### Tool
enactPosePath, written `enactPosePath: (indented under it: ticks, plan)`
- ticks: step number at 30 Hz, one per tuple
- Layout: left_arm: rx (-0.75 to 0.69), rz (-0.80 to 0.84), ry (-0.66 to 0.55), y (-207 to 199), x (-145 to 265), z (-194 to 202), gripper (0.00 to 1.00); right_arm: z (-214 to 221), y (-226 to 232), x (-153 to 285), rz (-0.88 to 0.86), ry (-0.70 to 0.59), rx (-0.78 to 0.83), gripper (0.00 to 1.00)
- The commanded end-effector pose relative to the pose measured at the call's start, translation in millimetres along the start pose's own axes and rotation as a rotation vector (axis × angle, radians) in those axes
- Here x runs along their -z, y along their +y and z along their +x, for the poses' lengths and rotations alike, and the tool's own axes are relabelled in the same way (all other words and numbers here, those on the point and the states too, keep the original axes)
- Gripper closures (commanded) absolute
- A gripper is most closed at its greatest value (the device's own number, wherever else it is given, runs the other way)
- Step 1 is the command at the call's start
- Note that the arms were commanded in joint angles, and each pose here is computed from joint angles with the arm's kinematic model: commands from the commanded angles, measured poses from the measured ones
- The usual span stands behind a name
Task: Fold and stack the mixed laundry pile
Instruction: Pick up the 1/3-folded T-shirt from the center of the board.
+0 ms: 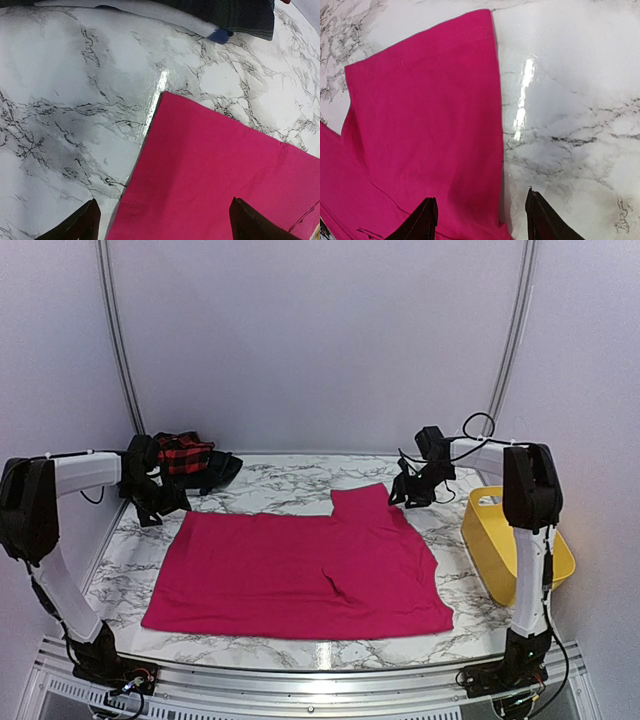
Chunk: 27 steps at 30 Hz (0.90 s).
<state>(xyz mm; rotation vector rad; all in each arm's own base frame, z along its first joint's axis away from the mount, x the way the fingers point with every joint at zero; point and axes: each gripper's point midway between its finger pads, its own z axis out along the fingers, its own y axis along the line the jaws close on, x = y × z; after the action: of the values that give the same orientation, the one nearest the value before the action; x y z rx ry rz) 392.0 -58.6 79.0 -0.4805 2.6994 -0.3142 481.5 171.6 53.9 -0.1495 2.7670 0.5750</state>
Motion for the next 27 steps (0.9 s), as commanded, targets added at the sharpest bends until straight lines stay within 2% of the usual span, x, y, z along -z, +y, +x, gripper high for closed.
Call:
enactPosePath:
  ticks: [1,10,13,15,17,19,21,27]
  plan:
    - [-0.026,0.023,0.037,-4.8,-6.7,0.2,0.09,-13.0,-6.4,-9.5,0.051,0.003,0.03,0.44]
    - [-0.012,0.033,0.062,-3.0,-20.6,8.2,0.1,8.5,-16.5,-54.2,0.273,0.102,0.168,0.47]
    - [-0.016,0.025,0.071,-0.4,-25.7,10.9,0.11,13.6,-17.7,-64.6,0.295,0.116,0.185,0.5]
    - [-0.019,0.014,0.076,2.1,-29.0,11.4,0.12,19.8,-21.0,-72.9,0.294,0.137,0.179,0.57]
    - [-0.023,0.013,0.08,2.1,-31.7,11.2,0.15,23.2,-27.0,-78.7,0.292,0.152,0.166,0.7]
    - [-0.025,0.014,0.086,1.5,-35.0,10.6,0.18,22.2,-31.0,-81.4,0.282,0.151,0.155,0.88]
    - [-0.028,0.014,0.088,1.0,-37.8,8.7,0.22,13.0,-33.6,-82.0,0.262,0.125,0.151,1.0]
    - [-0.089,0.022,0.053,-4.8,-42.2,-7.1,0.35,-33.4,-23.4,-77.0,0.21,0.035,0.206,1.0]
